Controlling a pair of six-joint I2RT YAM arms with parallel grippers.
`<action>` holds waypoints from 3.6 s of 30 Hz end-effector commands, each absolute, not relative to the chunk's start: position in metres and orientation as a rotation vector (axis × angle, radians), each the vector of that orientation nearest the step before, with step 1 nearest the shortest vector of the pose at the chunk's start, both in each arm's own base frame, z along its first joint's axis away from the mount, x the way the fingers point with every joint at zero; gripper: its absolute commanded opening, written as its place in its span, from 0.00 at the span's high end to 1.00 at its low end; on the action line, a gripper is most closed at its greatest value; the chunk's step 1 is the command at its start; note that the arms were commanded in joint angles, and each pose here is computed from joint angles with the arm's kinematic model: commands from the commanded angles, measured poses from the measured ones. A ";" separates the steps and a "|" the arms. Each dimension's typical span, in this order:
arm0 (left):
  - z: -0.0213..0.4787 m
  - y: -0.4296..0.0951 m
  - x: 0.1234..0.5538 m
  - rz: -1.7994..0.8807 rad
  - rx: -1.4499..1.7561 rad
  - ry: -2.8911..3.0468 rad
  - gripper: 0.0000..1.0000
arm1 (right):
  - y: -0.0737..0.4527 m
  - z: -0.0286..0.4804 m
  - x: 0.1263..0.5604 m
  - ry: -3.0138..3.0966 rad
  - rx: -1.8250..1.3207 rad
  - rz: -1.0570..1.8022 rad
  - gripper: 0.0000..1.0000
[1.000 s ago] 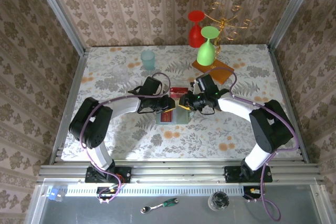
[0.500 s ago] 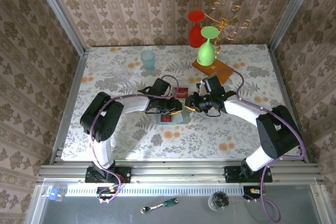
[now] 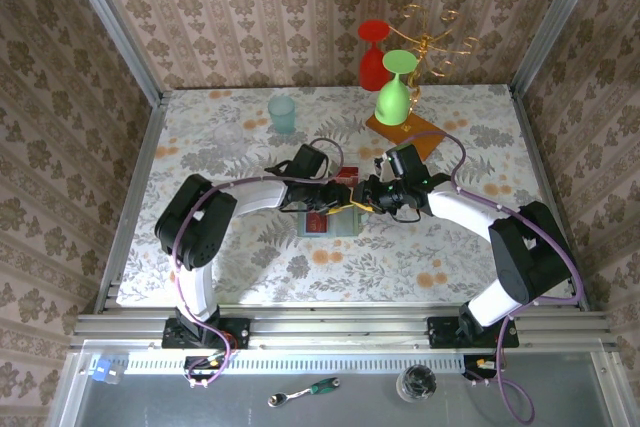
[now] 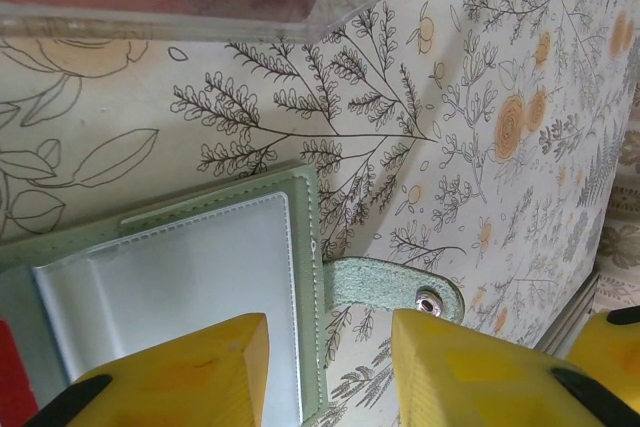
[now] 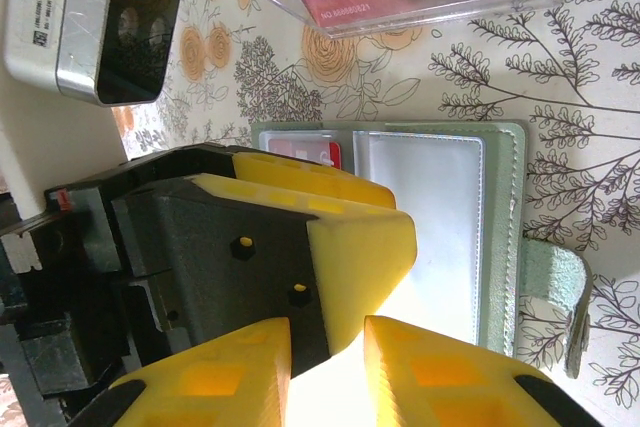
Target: Take the credit cards out of the card holder
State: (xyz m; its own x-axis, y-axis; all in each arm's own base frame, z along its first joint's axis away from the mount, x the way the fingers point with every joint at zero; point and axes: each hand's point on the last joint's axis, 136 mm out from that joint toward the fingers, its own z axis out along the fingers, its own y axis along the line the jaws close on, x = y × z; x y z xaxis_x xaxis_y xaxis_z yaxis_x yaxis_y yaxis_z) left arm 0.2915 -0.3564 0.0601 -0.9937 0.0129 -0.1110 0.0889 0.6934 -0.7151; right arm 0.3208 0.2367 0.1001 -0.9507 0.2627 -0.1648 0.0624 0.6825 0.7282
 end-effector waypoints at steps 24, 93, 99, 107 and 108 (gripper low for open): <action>0.063 -0.254 0.289 -1.135 -0.086 2.743 0.66 | 0.302 0.067 0.324 2.783 0.186 1.125 0.72; 0.018 -0.240 0.263 -1.054 -0.136 2.884 0.88 | 0.302 0.033 0.319 2.898 0.075 0.919 0.71; 0.030 -0.243 0.264 -1.049 -0.120 2.864 0.88 | 0.302 0.045 0.322 2.864 0.063 0.942 0.71; 0.051 -0.244 0.275 -1.037 -0.086 2.827 0.89 | 0.298 0.047 0.322 2.859 0.069 0.950 0.71; 0.052 -0.246 0.275 -1.043 -0.082 2.824 0.89 | 0.297 0.047 0.322 2.860 0.074 0.947 0.71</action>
